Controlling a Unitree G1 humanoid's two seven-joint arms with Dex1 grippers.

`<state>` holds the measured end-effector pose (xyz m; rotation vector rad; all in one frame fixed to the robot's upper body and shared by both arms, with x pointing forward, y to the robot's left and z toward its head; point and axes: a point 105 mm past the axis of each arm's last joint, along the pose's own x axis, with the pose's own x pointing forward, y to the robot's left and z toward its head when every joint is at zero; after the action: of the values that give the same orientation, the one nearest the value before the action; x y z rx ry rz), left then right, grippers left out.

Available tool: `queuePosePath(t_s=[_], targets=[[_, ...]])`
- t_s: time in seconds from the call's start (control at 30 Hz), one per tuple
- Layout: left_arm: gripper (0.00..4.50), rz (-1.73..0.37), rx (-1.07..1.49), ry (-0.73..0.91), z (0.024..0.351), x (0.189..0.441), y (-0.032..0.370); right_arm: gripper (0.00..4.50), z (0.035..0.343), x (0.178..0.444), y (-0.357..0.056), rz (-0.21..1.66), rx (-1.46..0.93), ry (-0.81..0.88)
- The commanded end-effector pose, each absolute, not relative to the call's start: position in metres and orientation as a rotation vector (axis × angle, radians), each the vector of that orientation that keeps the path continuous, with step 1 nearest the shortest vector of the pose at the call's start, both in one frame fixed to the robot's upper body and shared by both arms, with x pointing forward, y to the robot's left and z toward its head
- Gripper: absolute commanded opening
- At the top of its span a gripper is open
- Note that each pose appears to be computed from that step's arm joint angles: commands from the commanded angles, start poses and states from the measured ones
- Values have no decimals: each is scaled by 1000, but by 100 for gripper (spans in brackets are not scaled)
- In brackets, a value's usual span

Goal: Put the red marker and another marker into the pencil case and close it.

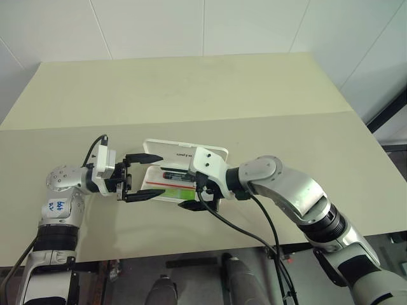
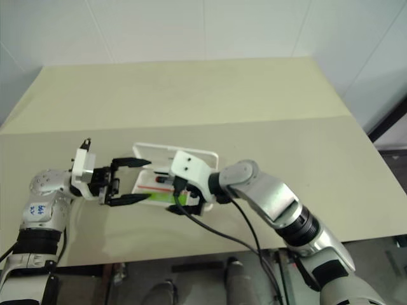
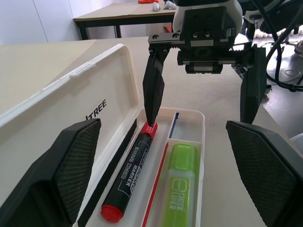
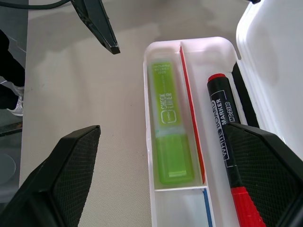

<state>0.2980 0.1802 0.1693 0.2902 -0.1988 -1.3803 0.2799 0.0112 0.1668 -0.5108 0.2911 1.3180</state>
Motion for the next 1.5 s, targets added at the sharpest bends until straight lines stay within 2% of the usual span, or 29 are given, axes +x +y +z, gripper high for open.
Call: queuePosePath(t_s=[0.03, 0.5, 0.83, 0.97, 1.07, 1.3, 1.5], targets=[[450, -1396, 307, -224, 174, 298, 176, 446, 180, 279, 9, 1313, -502, 233], [450, -1407, 297, -259, 179, 290, 167, 446, 187, 271, -7, 1277, -484, 241], [450, -1457, 299, -389, 208, 266, 134, 446, 208, 267, -42, 1149, -476, 258], [450, -1476, 303, -498, 232, 255, 114, 446, 234, 285, -86, 951, -521, 248], [450, -1476, 311, -527, 239, 254, 109, 446, 243, 289, -102, 899, -550, 244], [450, -1424, 341, -631, 263, 259, 101, 446, 261, 300, -132, 802, -640, 221], [450, -1177, 396, -652, 278, 286, 110, 446, 283, 314, -143, 748, -662, 124]])
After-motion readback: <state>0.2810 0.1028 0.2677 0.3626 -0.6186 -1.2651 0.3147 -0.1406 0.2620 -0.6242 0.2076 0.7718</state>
